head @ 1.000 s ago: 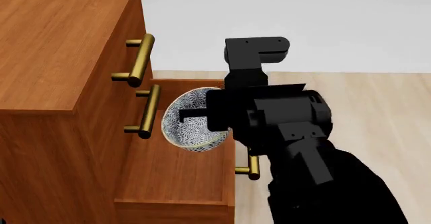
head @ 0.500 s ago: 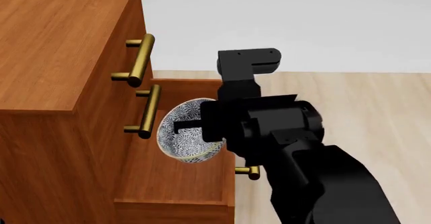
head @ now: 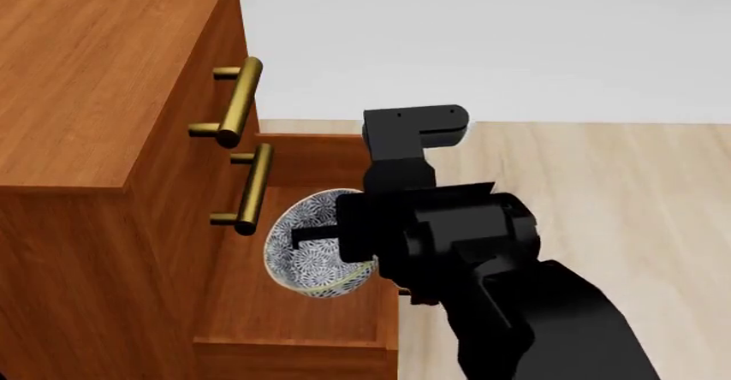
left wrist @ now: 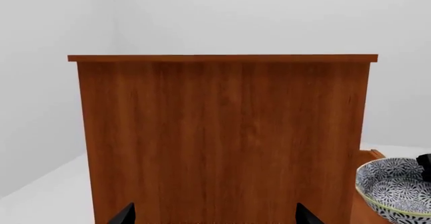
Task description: Put the bowl in the bottom drawer of the cabinet.
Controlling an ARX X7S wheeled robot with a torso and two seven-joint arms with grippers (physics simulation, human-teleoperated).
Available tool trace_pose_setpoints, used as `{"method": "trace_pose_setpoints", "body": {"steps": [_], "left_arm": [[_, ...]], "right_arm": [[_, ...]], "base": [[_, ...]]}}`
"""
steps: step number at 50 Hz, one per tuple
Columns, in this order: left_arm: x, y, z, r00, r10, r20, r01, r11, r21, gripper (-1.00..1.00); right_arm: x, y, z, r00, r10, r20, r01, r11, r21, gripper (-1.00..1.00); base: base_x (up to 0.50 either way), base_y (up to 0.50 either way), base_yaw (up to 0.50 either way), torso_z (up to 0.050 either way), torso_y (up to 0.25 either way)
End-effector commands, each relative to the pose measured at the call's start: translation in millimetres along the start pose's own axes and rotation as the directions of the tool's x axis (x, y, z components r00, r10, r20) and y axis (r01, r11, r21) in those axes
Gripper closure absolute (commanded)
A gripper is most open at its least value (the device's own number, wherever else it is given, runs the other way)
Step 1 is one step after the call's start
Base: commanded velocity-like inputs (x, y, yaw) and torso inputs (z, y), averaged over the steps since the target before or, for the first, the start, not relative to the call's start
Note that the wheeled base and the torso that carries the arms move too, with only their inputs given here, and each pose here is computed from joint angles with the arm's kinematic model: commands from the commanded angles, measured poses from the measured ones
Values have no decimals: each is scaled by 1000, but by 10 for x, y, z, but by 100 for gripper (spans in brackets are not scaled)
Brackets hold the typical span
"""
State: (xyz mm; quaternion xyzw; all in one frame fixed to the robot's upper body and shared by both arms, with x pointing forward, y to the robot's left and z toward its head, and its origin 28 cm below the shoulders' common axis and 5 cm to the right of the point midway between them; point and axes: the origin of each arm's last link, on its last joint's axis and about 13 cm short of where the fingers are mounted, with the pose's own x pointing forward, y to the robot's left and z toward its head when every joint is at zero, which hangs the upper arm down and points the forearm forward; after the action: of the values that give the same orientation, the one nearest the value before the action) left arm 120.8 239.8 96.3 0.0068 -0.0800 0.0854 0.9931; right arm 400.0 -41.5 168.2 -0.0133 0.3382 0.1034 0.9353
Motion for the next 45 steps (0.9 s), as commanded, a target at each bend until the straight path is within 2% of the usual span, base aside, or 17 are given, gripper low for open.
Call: {"method": "trace_pose_setpoints", "body": {"steps": [1, 45], "left_arm": [[-2, 7, -9, 1000, 3, -1, -3, 1000, -2, -100], [-10, 37, 11, 1000, 13, 4, -13, 1000, -13, -100]], "right_arm": [[24, 38, -51, 1000, 14, -5, -14, 1000, -13, 100], [61, 123, -166, 995, 90, -40, -87, 994, 69, 100]], "base": [[0, 0, 0, 0, 0], [0, 0, 0, 0, 0]]}}
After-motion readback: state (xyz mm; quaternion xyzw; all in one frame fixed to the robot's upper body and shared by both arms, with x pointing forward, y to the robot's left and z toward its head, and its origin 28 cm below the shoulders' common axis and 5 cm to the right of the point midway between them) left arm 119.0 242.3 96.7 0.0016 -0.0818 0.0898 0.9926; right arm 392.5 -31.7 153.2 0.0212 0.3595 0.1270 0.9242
